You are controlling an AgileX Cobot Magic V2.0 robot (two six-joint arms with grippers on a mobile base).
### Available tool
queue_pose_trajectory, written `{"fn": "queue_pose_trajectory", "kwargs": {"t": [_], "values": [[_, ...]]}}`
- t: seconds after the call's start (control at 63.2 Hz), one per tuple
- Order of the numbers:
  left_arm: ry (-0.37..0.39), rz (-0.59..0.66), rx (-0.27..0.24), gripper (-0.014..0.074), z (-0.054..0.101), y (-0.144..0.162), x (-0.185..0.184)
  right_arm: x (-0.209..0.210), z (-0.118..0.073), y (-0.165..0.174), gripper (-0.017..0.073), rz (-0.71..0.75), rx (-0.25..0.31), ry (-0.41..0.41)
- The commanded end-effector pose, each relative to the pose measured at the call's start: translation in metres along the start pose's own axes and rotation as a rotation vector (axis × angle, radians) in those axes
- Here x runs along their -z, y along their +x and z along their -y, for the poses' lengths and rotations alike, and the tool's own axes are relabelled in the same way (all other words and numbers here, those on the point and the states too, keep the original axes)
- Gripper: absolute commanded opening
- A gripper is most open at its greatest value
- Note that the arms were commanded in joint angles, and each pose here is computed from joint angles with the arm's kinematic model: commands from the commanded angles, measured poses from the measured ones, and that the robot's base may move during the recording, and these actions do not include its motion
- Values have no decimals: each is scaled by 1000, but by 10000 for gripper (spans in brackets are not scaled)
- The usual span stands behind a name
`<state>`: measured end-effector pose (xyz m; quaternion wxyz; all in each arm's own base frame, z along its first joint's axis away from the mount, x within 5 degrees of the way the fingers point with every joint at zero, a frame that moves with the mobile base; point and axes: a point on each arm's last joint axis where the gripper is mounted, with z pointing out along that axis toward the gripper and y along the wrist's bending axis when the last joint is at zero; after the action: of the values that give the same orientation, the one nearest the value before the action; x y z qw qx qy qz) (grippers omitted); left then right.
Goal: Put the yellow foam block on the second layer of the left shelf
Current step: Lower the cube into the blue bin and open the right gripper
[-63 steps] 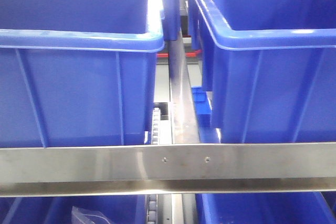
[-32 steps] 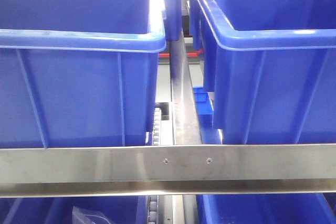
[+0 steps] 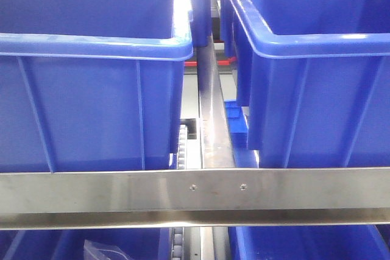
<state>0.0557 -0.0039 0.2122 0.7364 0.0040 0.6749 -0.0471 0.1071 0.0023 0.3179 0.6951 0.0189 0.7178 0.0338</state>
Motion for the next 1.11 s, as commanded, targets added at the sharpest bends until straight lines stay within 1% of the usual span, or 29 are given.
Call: {"fn": "queue_pose_trajectory", "kwargs": {"t": [0.0, 0.253, 0.301, 0.475, 0.49, 0.506, 0.696, 0.775, 0.838, 0.886, 0.965, 1.092], "values": [[5, 70, 9, 124, 0, 1, 1, -15, -1, -22, 478, 63, 42, 1], [5, 70, 9, 124, 0, 1, 1, -65, -1, -28, 478, -19, 43, 8], [5, 70, 9, 124, 0, 1, 1, -79, -1, -27, 478, -41, 43, 11], [5, 70, 9, 124, 0, 1, 1, -110, 0, -21, 478, -84, 42, 16], [5, 70, 3, 124, 0, 1, 1, -113, 0, -20, 478, -94, 42, 16], [5, 70, 9, 124, 0, 1, 1, -115, 0, -19, 478, -100, 42, 16], [5, 70, 9, 124, 0, 1, 1, -137, 0, -13, 480, -151, 40, 19], [5, 70, 9, 124, 0, 1, 1, -139, 0, -15, 514, -147, 40, 19], [5, 70, 9, 124, 0, 1, 1, -140, 0, -19, 575, -139, 19, 20], [5, 70, 9, 124, 0, 1, 1, -141, 0, -22, 620, -132, -18, 22], [5, 70, 9, 124, 0, 1, 1, -141, -1, -25, 607, -134, -58, 23], [5, 70, 9, 124, 0, 1, 1, -141, -1, -26, 607, -146, -59, 23]]}}
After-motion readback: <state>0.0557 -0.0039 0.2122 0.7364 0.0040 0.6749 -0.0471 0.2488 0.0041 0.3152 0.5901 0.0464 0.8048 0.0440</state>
